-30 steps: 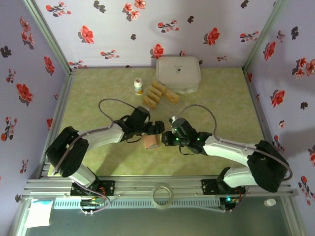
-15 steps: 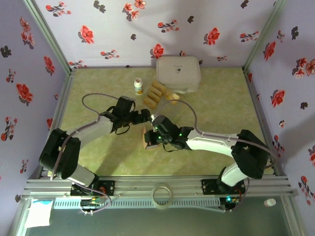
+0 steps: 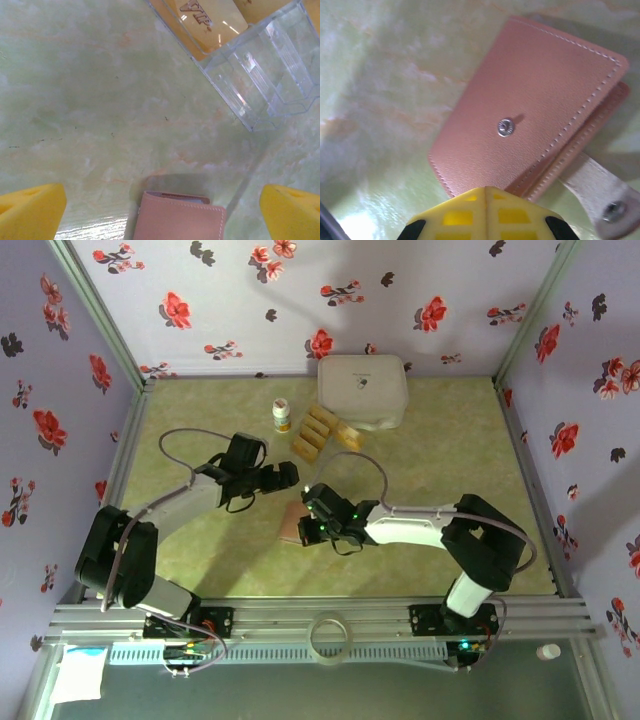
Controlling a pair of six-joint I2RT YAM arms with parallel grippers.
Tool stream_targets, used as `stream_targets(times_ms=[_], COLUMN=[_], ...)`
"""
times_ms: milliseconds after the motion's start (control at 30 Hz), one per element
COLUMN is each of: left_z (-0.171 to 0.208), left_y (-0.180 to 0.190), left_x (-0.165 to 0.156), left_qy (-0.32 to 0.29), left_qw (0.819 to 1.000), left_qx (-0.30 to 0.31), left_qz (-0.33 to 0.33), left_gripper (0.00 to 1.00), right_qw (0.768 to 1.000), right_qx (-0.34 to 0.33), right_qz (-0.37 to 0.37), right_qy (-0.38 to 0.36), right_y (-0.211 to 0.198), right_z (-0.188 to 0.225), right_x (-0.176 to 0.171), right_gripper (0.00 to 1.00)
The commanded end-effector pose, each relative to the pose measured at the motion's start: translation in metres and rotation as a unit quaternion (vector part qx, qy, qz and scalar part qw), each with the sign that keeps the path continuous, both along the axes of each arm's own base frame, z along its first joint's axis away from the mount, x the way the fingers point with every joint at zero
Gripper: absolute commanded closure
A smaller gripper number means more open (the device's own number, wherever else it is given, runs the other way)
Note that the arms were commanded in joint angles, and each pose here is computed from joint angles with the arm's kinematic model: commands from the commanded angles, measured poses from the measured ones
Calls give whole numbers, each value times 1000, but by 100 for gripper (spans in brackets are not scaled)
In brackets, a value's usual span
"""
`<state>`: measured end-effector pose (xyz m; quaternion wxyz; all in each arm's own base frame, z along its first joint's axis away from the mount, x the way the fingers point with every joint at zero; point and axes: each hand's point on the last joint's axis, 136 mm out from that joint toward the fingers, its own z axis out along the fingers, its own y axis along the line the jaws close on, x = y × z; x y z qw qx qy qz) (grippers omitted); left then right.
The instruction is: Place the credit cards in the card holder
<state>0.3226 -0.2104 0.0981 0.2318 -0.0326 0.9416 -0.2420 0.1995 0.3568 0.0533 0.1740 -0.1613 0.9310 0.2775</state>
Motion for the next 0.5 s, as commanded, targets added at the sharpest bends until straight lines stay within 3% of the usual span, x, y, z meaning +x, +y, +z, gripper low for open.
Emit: stream_targets(times_ms=[0,467], left_z=[2,-37], left_y=[1,24], left_x=[-11,-35], left_qy=[9,42], left_qw=[999,984], left_qx=[14,160], left_qz=[-30,-68], left_gripper=[0,3], right_qw=[1000,999], right_qx=[2,20], right_qz=[-9,-2], right_qy=[-1,27], right_y=[-6,-7], right_z=[-10,-37], right_x=[7,11], right_gripper=[100,100])
